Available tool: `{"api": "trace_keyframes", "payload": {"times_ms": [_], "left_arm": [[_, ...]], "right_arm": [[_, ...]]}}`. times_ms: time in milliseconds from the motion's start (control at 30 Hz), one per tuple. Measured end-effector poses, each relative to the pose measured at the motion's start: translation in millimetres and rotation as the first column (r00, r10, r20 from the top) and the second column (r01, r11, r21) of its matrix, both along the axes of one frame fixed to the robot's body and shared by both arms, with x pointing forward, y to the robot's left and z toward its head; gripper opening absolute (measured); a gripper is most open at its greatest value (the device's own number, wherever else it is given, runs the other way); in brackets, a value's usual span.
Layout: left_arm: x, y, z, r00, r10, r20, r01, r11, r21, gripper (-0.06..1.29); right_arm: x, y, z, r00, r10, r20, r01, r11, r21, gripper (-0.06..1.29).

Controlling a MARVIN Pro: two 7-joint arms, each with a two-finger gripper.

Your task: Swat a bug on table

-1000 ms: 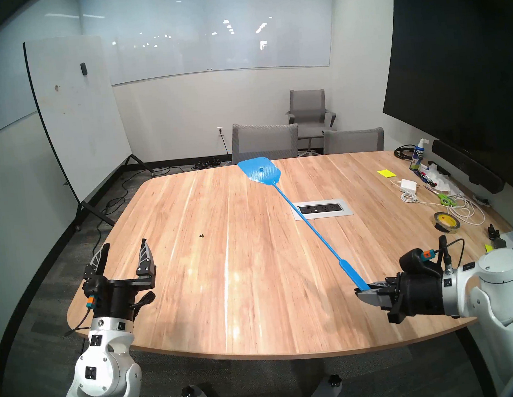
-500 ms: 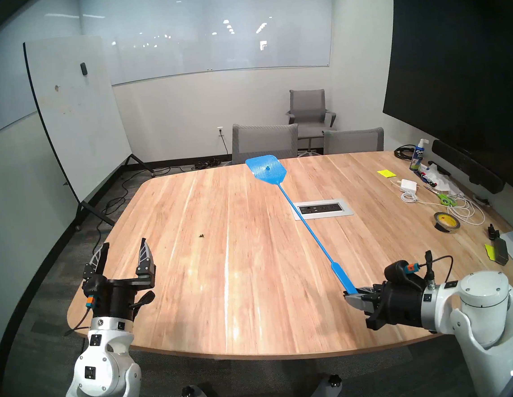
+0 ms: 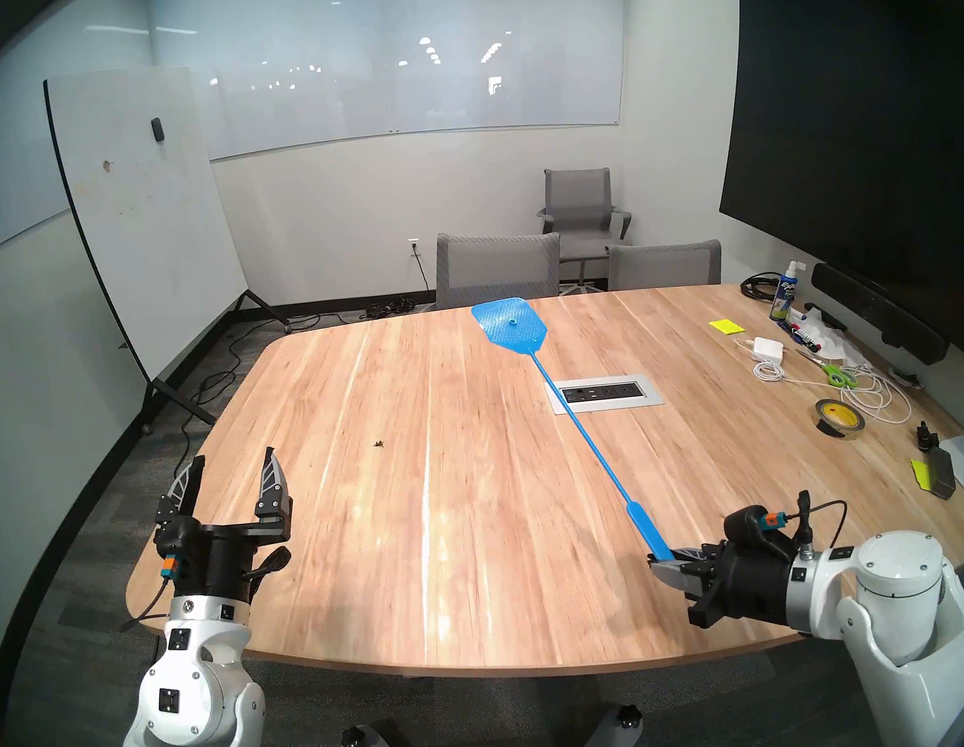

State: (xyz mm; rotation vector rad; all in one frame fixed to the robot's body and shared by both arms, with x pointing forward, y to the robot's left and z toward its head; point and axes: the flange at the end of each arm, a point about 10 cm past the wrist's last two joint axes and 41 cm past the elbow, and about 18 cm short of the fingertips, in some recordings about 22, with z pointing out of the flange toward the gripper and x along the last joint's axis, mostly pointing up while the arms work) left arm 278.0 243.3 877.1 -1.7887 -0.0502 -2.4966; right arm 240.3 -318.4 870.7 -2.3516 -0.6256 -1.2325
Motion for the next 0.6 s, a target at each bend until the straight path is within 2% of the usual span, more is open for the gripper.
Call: {"api": "trace_keyframes", "payload": {"times_ms": [200,333,600], "left_arm": [[0.0,0.0,0.1,1.000,0.000,0.000,0.000,1.000,0.000,1.26],[0.1,0.1,0.1,1.000,0.000,0.000,0.000,1.000,0.000,1.26],[0.1,0.1,0.2,1.000,0.000,0.000,0.000,1.000,0.000,1.26]], "right_arm": [[0.8,0.4,-2.7,1.000,0.015,0.022,-0.015,1.000,0.016,0.11],[1.1,2.8,-3.6,0.998,0.052,0.038,-0.053,0.998,0.015,0.11],[1.8,3.0,-6.3,0.992,0.128,0.015,-0.128,0.992,-0.013,0.11]]}}
